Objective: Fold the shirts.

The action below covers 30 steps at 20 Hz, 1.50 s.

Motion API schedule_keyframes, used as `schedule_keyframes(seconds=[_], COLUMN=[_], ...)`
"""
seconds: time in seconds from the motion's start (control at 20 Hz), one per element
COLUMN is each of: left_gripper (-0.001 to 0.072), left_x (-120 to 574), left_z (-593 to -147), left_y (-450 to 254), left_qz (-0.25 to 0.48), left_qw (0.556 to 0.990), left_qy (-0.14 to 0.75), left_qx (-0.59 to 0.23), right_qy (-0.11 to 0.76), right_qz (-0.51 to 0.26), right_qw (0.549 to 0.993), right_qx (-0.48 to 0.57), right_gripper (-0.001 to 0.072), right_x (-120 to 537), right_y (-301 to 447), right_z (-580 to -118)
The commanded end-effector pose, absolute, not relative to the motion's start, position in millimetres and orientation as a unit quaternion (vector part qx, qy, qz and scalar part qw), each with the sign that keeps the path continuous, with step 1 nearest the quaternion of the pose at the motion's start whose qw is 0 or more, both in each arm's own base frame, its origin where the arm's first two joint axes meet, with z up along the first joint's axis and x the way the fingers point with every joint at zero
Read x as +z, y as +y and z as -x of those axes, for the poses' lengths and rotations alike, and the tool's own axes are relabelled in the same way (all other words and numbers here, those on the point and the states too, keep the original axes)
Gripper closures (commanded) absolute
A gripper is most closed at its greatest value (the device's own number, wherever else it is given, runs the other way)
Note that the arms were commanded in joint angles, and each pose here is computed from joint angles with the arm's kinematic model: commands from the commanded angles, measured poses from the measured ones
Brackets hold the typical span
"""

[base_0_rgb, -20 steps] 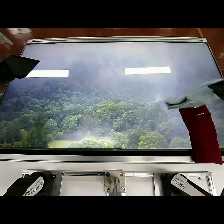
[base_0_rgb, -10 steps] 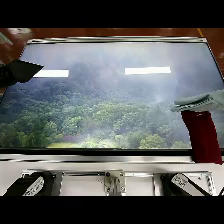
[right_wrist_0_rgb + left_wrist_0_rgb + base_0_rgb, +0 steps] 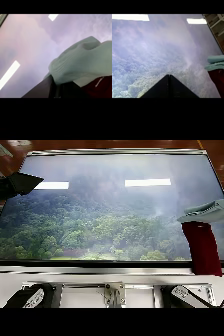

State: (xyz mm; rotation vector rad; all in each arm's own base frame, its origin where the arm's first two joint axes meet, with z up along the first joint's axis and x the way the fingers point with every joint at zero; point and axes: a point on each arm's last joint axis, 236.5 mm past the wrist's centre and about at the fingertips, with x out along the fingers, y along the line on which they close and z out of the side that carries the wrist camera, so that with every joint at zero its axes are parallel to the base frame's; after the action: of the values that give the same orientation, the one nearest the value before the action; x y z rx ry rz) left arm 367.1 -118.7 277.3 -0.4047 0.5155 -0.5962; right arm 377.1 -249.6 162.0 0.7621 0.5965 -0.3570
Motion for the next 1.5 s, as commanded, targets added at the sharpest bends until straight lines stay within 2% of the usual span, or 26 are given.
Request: schedule_keyframes(seconds=[0.0,0.15,0.25,0.6,0.7,1.05,1.1,1.2,1.25,1.35,1.45], left_gripper=[0.0673,0.0673,0.0672,0.0673,0.0672,0.0673,0.0673,0.0673,0.0673,0.0672,0.0673], left_x=[277,277,277,277,277,279,279,279,279,280,282], left_z=[-367,-367,-367,-367,-367,-366,-366,-366,-366,-367,-372], left_y=[-119,-119,-119,-119,-119,-119,-119,-119,-119,-118,-115], left_qz=[0.196,0.196,0.196,0.196,0.196,0.195,0.195,0.195,0.195,0.196,0.198], left_qw=[0.903,0.903,0.903,0.903,0.903,0.904,0.904,0.904,0.904,0.905,0.909], left_qy=[0.250,0.250,0.250,0.250,0.250,0.247,0.247,0.247,0.248,0.245,0.237], left_qx=[-0.289,-0.289,-0.289,-0.289,-0.289,-0.289,-0.289,-0.289,-0.289,-0.287,-0.281], right_qy=[0.340,0.398,0.452,0.655,0.677,0.691,0.690,0.690,0.692,0.705,0.689], right_qz=[-0.334,-0.280,-0.253,-0.252,-0.255,-0.284,-0.287,-0.286,-0.286,-0.278,-0.284], right_qw=[0.859,0.844,0.819,0.641,0.612,0.558,0.551,0.548,0.546,0.546,0.576], right_qx=[-0.187,-0.225,-0.246,-0.311,-0.320,-0.362,-0.372,-0.376,-0.375,-0.358,-0.335], right_gripper=[0.0641,0.0641,0.0641,0.0642,0.0642,0.0641,0.0579,0.0156,0.0128,0.0128,0.0128], right_x=[142,131,119,29,9,-39,-41,-41,-40,-32,-13], right_y=[-250,-257,-258,-237,-231,-215,-215,-216,-215,-213,-215], right_z=[-357,-323,-294,-174,-156,-128,-124,-123,-121,-121,-141])
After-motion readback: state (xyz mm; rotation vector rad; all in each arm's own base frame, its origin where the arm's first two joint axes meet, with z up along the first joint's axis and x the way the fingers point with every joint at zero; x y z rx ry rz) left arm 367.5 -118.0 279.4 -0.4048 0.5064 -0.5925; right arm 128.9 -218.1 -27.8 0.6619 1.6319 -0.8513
